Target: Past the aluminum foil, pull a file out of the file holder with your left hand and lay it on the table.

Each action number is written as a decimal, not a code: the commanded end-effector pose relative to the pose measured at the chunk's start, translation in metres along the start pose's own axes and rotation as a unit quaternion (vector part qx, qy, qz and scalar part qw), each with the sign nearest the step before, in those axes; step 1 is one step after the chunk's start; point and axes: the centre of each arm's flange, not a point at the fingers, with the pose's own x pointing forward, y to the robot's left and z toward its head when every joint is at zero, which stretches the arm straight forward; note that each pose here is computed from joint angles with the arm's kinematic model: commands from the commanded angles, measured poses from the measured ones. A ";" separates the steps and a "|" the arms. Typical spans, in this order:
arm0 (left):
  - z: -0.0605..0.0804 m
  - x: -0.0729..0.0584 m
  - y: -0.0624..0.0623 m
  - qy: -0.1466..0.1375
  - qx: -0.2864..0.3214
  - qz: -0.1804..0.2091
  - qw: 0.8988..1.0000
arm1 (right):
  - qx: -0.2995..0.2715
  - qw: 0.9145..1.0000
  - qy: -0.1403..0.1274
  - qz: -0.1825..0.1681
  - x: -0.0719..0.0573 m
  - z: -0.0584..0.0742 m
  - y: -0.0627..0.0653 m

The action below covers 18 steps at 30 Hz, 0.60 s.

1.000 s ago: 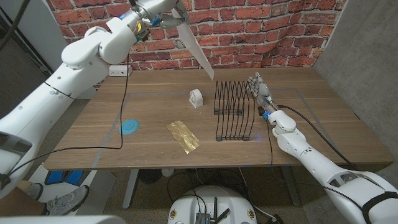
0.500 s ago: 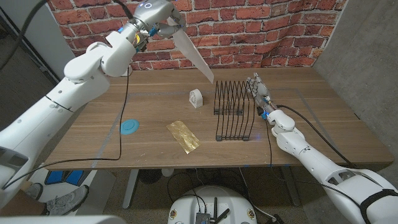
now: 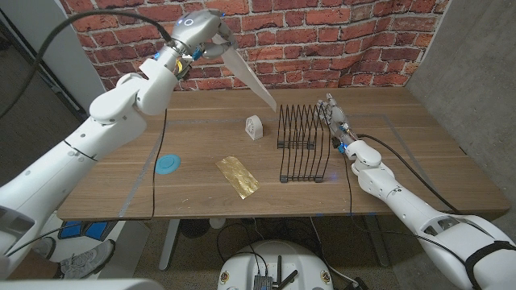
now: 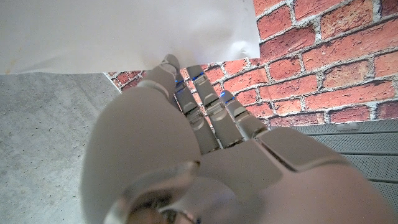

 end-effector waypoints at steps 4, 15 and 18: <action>0.002 -0.017 -0.025 0.029 -0.028 -0.007 0.999 | -0.002 1.000 0.008 0.012 0.008 0.000 0.004; 0.003 -0.022 -0.035 0.044 -0.037 -0.026 0.998 | -0.001 1.000 0.011 0.016 0.010 -0.002 0.006; 0.003 -0.025 -0.038 0.048 -0.041 -0.030 0.998 | -0.001 1.000 0.012 0.016 0.011 -0.002 0.006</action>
